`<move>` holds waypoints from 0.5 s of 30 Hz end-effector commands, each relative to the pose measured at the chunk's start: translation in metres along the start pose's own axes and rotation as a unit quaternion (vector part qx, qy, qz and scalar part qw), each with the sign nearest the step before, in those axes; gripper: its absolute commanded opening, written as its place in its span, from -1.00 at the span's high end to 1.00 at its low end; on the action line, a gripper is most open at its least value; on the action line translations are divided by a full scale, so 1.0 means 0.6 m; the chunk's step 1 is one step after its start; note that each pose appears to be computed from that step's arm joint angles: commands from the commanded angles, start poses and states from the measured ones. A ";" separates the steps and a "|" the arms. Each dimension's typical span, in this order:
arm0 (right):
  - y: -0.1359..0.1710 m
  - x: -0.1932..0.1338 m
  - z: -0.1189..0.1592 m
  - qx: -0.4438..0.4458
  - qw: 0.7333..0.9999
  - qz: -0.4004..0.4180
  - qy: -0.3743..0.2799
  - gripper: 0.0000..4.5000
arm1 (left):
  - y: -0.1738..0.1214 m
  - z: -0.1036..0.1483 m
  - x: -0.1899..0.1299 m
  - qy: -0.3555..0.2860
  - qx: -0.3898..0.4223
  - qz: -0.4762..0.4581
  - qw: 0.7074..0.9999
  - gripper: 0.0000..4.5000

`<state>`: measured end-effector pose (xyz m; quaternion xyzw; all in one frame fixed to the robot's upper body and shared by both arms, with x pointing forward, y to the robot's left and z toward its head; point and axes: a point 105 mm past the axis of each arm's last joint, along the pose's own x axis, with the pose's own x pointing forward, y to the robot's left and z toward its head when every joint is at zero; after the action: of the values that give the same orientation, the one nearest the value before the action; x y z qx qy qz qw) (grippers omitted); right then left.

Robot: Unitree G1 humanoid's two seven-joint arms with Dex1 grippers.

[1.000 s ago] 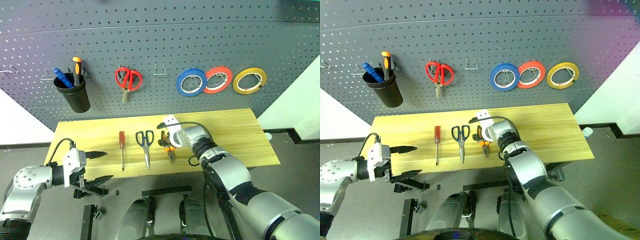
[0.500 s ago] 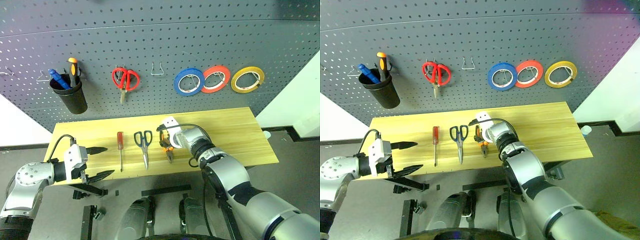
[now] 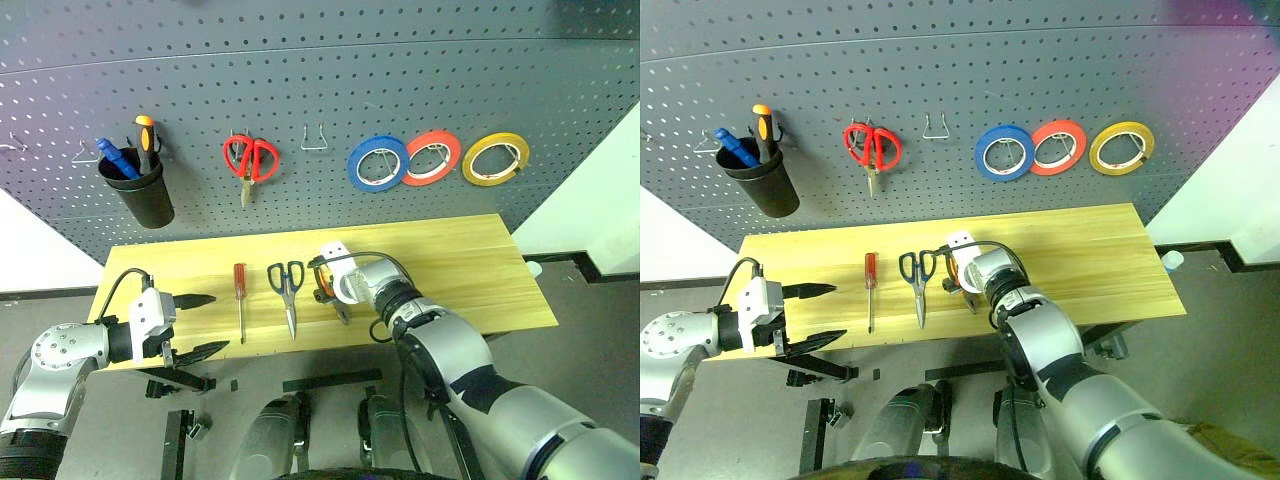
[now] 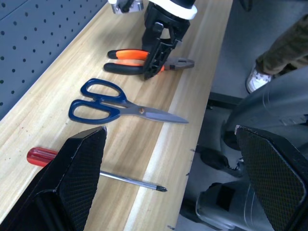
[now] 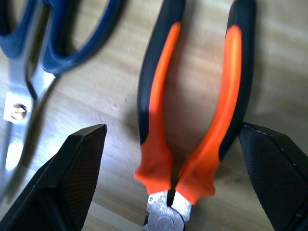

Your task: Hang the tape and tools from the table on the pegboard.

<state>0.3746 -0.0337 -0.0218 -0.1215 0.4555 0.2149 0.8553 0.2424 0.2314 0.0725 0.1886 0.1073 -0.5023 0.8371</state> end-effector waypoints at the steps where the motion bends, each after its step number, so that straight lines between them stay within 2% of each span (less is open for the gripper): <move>1: 0.003 0.000 0.004 -0.043 0.999 -0.011 0.001 -0.59 | 0.003 0.008 -0.001 -0.005 0.017 0.002 1.000 -1.00; 5: 0.002 0.001 0.005 -0.060 0.998 -0.016 0.000 -0.01 | 0.004 0.007 0.000 -0.005 0.019 0.006 1.000 -1.00; 9: -0.002 -0.006 0.016 -0.068 0.998 -0.006 -0.007 0.00 | 0.005 0.008 0.002 -0.008 0.020 0.009 1.000 -1.00; 11: -0.005 -0.023 0.051 -0.071 0.997 0.014 -0.037 0.00 | 0.008 0.016 0.001 -0.021 0.019 0.011 1.000 -1.00; 13: 0.002 -0.079 0.119 -0.072 0.987 0.085 -0.115 0.00 | 0.005 0.037 -0.005 -0.049 0.003 0.002 0.999 -1.00; 15: 0.010 -0.151 0.152 -0.086 0.969 0.145 -0.182 0.00 | 0.002 0.056 -0.011 -0.078 -0.011 0.000 0.997 -1.00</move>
<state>0.3913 -0.0387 0.0374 -0.1013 0.3801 0.3203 0.8618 0.2407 0.2228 0.0852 0.1511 0.0803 -0.5139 0.8406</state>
